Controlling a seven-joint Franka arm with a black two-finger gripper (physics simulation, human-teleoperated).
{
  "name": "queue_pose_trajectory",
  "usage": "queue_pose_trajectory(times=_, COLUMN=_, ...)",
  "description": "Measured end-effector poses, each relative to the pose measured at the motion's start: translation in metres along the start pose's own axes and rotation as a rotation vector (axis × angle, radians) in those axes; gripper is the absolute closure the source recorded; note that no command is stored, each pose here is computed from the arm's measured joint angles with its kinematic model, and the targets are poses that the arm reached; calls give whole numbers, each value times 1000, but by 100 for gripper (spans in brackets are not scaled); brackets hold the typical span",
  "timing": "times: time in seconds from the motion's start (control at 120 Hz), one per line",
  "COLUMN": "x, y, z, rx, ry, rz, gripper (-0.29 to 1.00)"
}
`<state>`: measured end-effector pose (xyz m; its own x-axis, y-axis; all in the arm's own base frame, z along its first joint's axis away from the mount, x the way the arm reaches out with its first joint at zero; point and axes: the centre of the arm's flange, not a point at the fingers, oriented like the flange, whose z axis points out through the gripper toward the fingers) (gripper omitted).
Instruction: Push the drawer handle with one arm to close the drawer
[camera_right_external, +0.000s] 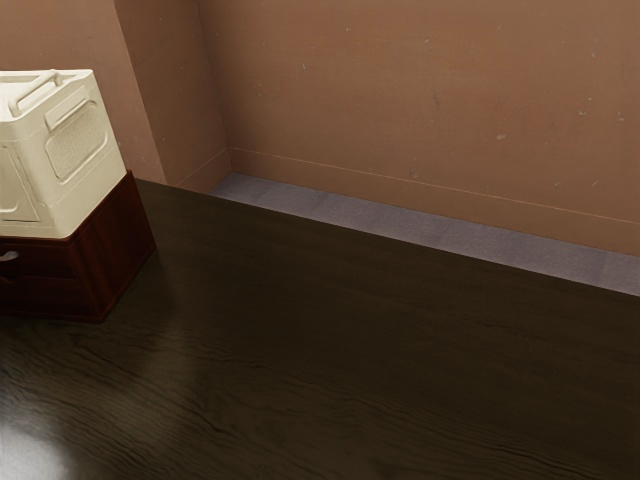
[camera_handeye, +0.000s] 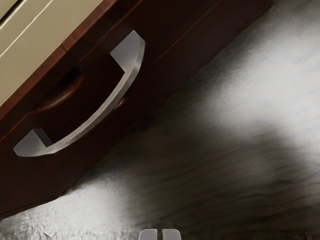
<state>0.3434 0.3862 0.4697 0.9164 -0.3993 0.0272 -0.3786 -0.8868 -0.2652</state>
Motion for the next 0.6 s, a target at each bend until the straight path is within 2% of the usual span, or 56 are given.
queue_pose_trajectory(times=0.083, x=-18, y=30, z=-31, rx=-80, ry=-25, rz=-5, gripper=79)
queue_pose_trajectory(times=0.167, x=-42, y=56, z=-36, rx=-173, ry=-64, rz=-31, gripper=79)
queue_pose_trajectory(times=0.208, x=-55, y=70, z=-45, rx=-192, ry=-81, rz=-51, gripper=76)
queue_pose_trajectory(times=0.408, x=-69, y=98, z=-53, rx=-279, ry=-163, rz=-78, gripper=34)
queue_pose_trajectory(times=0.6, x=-80, y=97, z=-61, rx=-326, ry=-182, rz=-105, gripper=14)
